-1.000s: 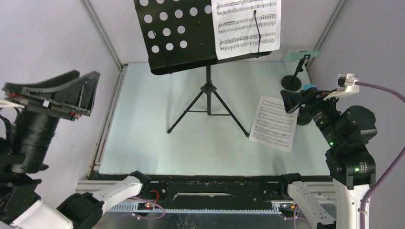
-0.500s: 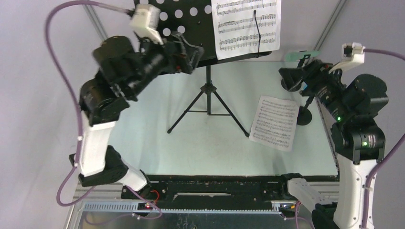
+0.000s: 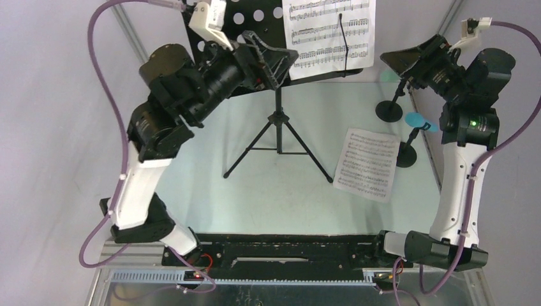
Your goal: Pack up the instrument practice props
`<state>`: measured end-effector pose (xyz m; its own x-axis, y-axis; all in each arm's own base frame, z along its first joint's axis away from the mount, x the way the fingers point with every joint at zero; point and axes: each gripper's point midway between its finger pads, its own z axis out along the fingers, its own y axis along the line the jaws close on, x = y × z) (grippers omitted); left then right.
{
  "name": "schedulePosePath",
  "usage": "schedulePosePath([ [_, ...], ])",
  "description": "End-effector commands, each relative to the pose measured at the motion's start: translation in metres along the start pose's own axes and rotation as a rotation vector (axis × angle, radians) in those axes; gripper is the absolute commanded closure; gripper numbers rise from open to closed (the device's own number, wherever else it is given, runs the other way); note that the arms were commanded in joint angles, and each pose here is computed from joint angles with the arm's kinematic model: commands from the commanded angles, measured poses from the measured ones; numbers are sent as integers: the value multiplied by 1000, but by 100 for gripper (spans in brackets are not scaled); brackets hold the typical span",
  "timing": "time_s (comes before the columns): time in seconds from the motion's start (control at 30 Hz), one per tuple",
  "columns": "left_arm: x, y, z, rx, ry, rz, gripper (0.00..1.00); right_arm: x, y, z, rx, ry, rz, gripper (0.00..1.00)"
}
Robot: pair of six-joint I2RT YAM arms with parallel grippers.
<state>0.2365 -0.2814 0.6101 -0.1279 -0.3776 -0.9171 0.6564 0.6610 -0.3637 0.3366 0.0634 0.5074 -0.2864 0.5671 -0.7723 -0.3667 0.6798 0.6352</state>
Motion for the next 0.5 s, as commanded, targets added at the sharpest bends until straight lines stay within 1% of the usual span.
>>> schedulePosePath([
  [0.0,-9,-29,30,110,-79,-89,12,-22,42,-7,-188,-41,-47,27],
  [0.13,-7,-38,49,132,-112,-147,17,-24,37,3,-210,-33,-42,27],
  [0.23,2,-43,64,141,-113,-174,17,-24,35,8,-239,-22,-42,28],
  [0.37,19,-37,71,105,-81,-159,17,-23,39,6,-257,-28,-83,29],
  [0.47,23,-25,65,59,-77,-127,17,-19,47,1,-277,-28,-125,29],
])
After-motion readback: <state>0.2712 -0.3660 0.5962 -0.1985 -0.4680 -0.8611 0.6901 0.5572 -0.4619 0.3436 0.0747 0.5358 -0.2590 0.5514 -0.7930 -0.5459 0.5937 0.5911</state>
